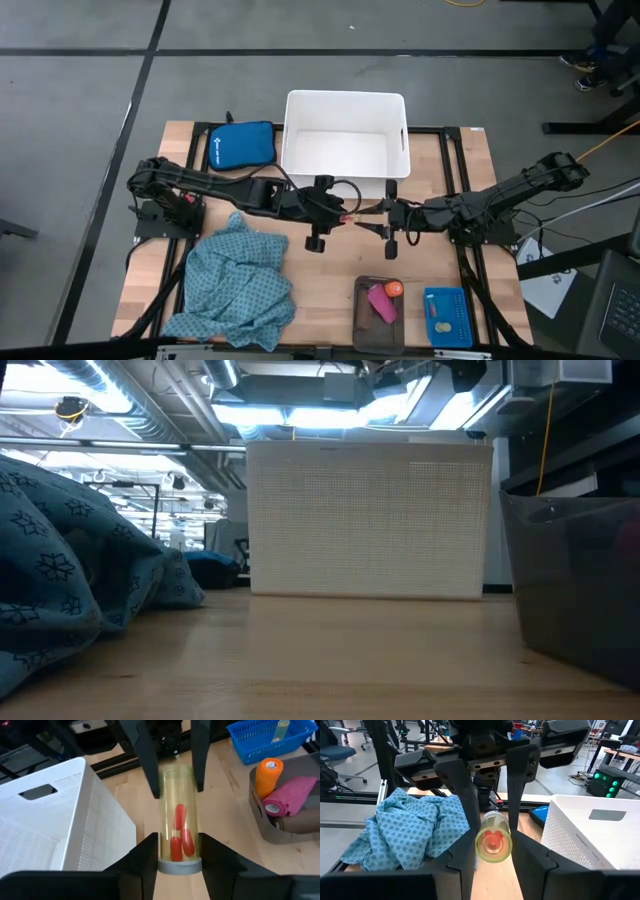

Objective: Pick & place medical supplies in basket/bin
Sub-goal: Put the yellow pill bottle into the blue bin

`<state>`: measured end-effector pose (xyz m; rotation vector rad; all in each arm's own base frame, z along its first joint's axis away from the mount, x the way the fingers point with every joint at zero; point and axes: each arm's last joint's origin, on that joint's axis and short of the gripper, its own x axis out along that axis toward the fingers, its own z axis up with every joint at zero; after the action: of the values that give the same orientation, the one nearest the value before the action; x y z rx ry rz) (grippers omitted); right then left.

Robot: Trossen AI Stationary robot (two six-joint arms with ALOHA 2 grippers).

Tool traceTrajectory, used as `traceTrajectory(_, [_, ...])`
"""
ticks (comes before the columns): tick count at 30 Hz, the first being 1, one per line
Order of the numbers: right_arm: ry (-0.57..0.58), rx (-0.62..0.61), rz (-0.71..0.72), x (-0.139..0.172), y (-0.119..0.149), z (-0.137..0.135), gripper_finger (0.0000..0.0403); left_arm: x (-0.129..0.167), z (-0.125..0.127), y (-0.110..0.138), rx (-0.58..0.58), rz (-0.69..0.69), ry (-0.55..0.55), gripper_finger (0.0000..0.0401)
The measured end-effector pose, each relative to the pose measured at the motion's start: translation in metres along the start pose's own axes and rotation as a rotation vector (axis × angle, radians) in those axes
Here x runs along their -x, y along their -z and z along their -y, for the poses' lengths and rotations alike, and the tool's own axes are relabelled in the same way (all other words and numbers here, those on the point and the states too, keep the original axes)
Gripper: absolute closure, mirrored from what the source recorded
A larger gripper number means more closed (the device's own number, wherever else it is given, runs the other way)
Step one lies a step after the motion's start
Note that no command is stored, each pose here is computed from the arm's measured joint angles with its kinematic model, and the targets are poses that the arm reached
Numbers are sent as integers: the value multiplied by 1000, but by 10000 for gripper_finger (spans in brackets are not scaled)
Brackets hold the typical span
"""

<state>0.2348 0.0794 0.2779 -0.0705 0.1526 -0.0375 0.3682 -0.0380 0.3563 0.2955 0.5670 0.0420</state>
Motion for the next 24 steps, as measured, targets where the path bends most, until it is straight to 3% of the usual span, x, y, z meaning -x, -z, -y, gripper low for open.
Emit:
traceTrajectory(5, [-5,1,-1,0,0,0,287,3,11,-2,-24,-5,-5,251])
traceTrajectory(16, [-13,1,9,1,-1,-1,287,16,44,10,-46,-178,-125,215])
traceTrajectory(24, [-210,-53,26,3,-3,-10,292,28,70,16,-19,-230,-147,216])
